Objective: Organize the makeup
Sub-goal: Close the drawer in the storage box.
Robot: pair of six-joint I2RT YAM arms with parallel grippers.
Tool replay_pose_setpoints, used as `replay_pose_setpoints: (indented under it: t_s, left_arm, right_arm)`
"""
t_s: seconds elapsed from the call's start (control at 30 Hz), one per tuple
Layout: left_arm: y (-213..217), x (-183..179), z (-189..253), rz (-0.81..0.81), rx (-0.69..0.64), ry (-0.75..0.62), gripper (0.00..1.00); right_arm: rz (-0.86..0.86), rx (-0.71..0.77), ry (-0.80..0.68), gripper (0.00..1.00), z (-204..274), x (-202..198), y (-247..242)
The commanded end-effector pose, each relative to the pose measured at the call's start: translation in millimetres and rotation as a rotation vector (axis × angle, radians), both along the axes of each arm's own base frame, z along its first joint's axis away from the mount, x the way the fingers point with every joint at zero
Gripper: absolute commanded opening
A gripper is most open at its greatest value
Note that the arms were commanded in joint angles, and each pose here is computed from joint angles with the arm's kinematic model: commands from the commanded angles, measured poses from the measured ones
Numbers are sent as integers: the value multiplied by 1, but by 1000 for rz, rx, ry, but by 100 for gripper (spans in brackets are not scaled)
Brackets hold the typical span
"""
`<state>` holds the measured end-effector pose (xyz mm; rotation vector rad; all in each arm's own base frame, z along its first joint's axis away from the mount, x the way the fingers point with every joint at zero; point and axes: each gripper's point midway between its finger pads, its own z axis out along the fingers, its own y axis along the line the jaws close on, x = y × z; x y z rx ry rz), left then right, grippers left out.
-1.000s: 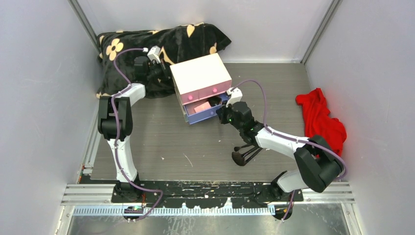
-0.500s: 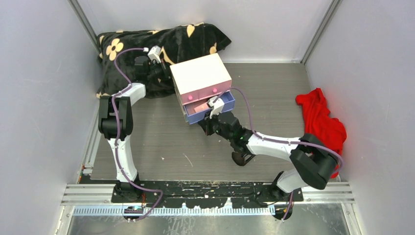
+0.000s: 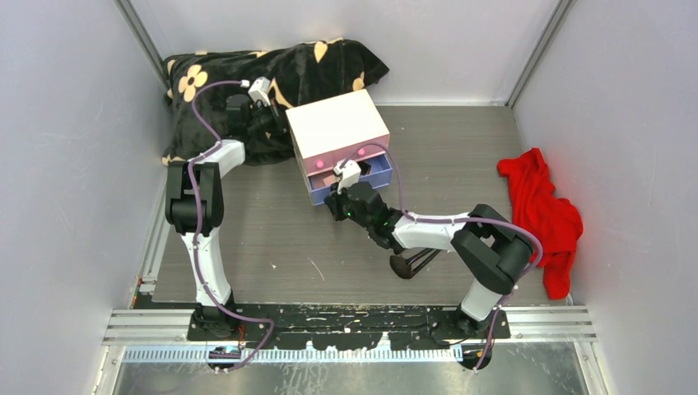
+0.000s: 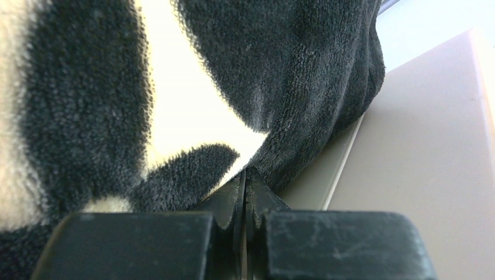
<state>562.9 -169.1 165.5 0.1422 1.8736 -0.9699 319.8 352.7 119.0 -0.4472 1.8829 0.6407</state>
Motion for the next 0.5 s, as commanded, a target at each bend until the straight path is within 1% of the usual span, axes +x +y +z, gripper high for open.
replay_pose_setpoints:
  t_s: [0.0, 0.3, 0.4, 0.47]
  left_arm:
    - [-21, -20, -22, -89, -9, 66, 0]
    - [-21, -23, -27, -91, -4, 73, 0]
    - [-21, -22, -28, -88, -2, 73, 0]
    - [-20, -19, -26, -85, 1, 65, 0]
  right_arm:
    - [-116, 111, -191, 1, 69, 49, 5]
    - [-213, 95, -195, 1, 67, 93, -29]
    - [-211, 80, -195, 1, 70, 94, -36]
    - [-142, 75, -173, 1, 68, 80, -29]
